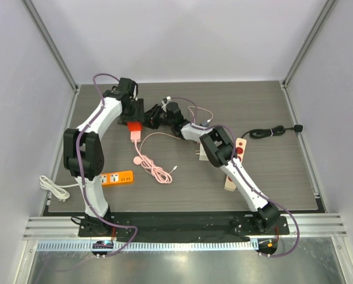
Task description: Pull the plug off the socket
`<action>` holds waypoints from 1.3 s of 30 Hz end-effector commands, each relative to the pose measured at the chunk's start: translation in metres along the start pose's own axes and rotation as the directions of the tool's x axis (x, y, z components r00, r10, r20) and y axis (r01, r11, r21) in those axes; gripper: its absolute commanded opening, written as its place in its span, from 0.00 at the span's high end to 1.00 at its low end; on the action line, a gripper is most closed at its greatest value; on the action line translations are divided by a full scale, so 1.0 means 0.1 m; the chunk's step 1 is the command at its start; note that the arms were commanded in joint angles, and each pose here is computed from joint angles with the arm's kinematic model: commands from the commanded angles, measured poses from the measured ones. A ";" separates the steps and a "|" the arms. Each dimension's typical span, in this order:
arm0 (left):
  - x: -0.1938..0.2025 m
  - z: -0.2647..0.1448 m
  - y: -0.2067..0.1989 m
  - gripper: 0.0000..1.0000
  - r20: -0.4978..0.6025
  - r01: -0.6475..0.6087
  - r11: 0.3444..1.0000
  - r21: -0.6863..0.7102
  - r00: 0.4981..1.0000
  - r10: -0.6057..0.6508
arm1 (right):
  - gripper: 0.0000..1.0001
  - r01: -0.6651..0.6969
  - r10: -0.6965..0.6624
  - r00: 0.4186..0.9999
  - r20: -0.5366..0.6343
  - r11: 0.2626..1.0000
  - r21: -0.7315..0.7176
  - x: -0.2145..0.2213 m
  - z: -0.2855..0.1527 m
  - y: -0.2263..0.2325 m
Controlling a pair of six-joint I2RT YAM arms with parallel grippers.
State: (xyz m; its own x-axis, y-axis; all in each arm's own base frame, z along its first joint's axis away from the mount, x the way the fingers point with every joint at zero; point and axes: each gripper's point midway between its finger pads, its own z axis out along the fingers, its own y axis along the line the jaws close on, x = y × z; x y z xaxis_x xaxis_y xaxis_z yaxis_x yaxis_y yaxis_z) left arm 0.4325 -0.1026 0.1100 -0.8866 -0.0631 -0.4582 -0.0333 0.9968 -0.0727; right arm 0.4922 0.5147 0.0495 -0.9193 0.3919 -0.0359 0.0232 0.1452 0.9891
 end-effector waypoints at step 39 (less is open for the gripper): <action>-0.44 -0.50 0.00 1.00 0.214 0.100 0.995 0.014 0.972 -0.101 | 0.99 0.147 -0.142 0.989 -0.040 0.924 0.353 0.11 -0.08 -0.78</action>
State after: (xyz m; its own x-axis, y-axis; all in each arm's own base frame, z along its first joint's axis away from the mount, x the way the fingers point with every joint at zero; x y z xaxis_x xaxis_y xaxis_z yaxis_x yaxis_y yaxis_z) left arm 0.4332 -0.1024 0.0916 -0.8965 -0.1340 -0.4224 -0.0937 0.9889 -0.1149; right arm 0.4920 0.5124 0.0405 -0.9244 0.3553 -0.1388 -0.0283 0.2991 0.9538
